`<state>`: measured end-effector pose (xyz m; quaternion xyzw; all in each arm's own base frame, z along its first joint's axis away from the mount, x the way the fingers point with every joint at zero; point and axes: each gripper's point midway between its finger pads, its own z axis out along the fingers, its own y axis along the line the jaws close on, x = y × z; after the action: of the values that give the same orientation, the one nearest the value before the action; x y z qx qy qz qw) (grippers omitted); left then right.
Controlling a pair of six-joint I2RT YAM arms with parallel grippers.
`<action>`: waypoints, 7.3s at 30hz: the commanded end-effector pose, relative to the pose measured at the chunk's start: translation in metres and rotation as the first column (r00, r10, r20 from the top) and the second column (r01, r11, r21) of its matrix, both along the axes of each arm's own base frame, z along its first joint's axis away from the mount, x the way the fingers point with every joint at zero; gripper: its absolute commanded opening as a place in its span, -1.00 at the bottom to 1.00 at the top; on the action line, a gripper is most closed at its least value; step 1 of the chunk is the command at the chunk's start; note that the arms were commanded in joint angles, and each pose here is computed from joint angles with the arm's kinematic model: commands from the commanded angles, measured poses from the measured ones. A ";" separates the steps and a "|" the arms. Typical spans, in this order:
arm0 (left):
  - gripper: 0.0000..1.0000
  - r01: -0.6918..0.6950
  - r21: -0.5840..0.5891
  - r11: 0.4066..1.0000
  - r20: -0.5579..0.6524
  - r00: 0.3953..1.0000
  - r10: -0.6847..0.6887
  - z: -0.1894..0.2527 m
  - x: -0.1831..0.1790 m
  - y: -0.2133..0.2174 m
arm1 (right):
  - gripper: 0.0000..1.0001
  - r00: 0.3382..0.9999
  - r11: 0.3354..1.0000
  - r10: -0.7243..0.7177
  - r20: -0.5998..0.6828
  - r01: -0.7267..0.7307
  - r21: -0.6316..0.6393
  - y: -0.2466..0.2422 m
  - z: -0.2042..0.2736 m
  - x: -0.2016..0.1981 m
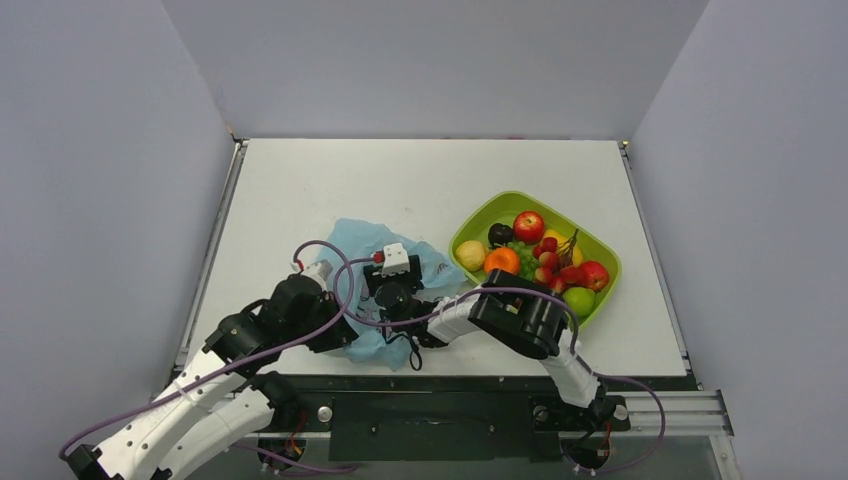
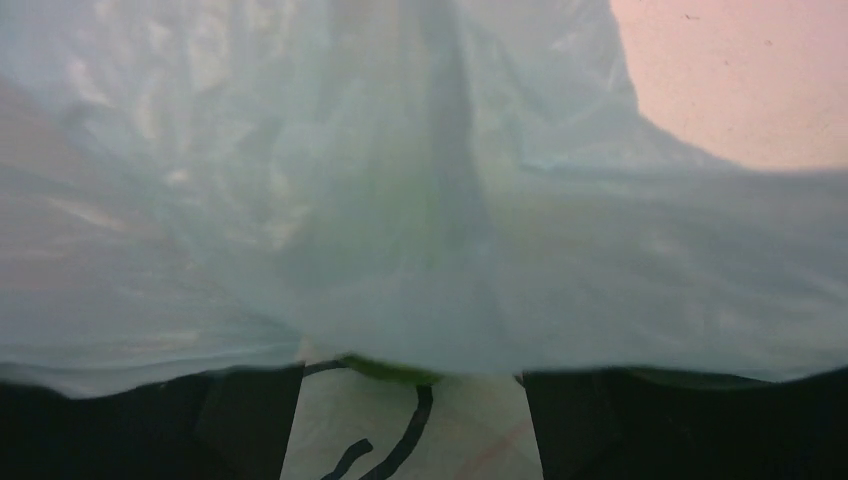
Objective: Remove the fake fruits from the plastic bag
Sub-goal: Take out the fake fruit from the plastic bag, then place the fake fruit in the bin, then take out the fake fruit from the plastic bag.
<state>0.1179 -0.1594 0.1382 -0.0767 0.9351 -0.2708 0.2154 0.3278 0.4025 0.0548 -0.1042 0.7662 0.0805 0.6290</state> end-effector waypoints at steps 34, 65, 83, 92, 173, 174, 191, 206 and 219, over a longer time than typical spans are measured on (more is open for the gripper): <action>-1.00 0.024 0.326 0.945 0.179 0.980 -0.087 0.024 0.049 0.032 | -1.00 0.742 0.715 0.665 -0.086 -0.599 0.361 -0.032 0.134 -0.139; -1.00 -0.024 0.270 0.963 0.260 0.964 -0.049 0.039 0.046 0.036 | -0.80 0.897 0.879 -0.388 -0.213 0.430 0.206 -0.305 0.136 -0.004; -1.00 -0.005 0.252 0.968 0.272 0.960 -0.066 0.042 0.043 0.032 | 0.52 0.928 0.934 -0.281 -0.245 0.324 0.154 -0.291 0.129 0.001; -1.00 0.007 0.276 0.961 0.241 0.968 -0.076 0.035 0.043 0.031 | 0.48 0.988 0.975 0.109 -0.108 -0.085 0.206 -0.186 0.164 -0.048; -1.00 0.022 -0.366 0.931 0.165 0.985 0.042 0.044 -0.004 -0.057 | 0.68 0.762 0.760 0.644 -0.074 -0.625 0.178 0.126 -0.003 -0.138; -1.00 0.017 -0.371 0.929 0.164 0.985 0.048 0.044 -0.004 -0.056 | 0.67 0.776 0.778 0.625 -0.085 -0.610 0.152 0.125 -0.009 -0.135; -1.00 -0.132 -0.254 0.958 0.168 0.970 0.178 0.030 -0.001 -0.008 | -0.86 0.824 0.820 0.556 -0.113 -0.521 0.239 0.080 0.026 -0.116; -1.00 -0.226 -0.043 0.973 0.230 0.946 0.230 0.017 0.023 0.010 | -1.00 0.689 0.675 0.706 -0.164 -0.583 0.453 -0.001 0.086 -0.151; -1.00 -0.273 -0.020 0.962 0.243 0.932 0.269 0.006 0.022 0.026 | -1.00 0.941 0.903 0.339 0.007 -0.328 0.277 -0.128 0.169 -0.111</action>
<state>0.1360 -0.1458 0.1448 -0.1575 0.8862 -0.2620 0.3482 0.1936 0.3251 0.2019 -0.1996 0.7349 0.3724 0.5304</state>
